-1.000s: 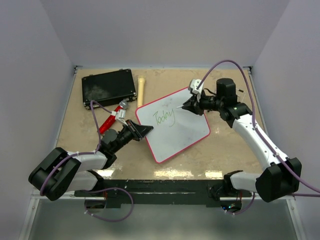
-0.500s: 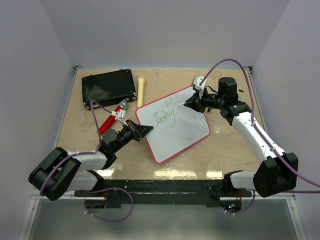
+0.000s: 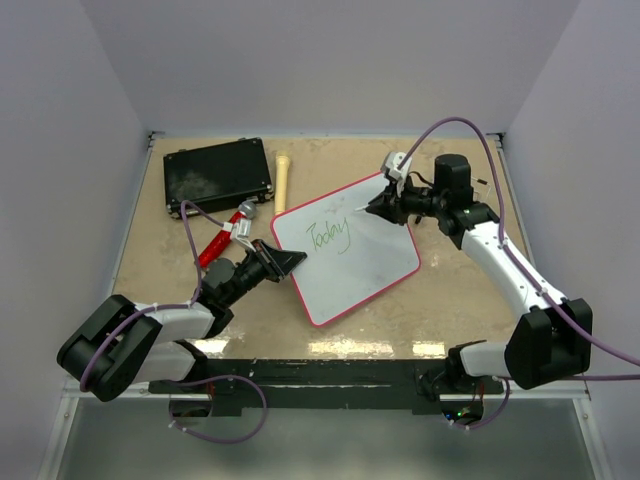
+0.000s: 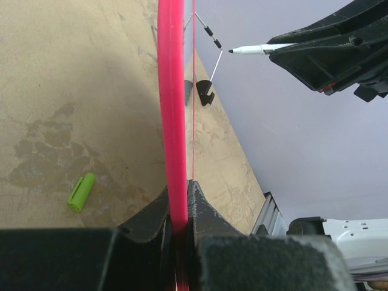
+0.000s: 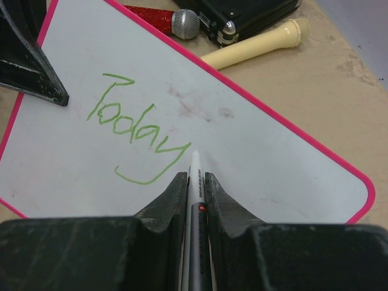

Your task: Write a sentence on the whiteboard

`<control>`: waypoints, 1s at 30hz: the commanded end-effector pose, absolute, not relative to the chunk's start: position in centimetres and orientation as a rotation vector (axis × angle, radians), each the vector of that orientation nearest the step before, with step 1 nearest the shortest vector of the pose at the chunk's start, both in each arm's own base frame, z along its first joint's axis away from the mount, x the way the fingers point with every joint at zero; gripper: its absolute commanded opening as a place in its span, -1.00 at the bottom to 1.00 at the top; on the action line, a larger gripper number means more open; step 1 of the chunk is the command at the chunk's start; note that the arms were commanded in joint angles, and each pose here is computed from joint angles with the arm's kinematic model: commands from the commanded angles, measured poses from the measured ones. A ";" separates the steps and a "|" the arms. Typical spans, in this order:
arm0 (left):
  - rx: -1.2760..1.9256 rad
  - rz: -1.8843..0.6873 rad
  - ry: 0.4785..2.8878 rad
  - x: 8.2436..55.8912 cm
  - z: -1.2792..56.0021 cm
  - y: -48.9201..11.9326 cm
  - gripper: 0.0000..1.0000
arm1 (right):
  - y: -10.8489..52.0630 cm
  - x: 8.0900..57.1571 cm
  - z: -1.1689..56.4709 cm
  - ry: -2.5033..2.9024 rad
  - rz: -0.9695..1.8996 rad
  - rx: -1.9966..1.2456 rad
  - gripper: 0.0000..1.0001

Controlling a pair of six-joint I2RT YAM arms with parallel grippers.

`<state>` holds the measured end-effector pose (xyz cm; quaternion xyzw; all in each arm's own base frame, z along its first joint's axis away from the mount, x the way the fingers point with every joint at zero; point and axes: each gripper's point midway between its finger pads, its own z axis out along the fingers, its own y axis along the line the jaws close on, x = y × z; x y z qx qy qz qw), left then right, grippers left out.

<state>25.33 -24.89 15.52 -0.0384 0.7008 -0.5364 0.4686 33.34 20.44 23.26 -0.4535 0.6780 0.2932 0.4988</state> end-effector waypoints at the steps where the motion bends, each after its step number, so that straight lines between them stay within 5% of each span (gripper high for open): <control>1: 0.008 -1.330 1.588 25.1 18.3 -25.2 -1.00 | 20.8 33.3 24.3 1.586 0.718 -1.091 -1.00; 30: 0.016 -1.334 1.591 25.1 18.3 -25.4 -1.00 | 21.7 36.2 21.8 1.694 0.638 -1.005 -1.00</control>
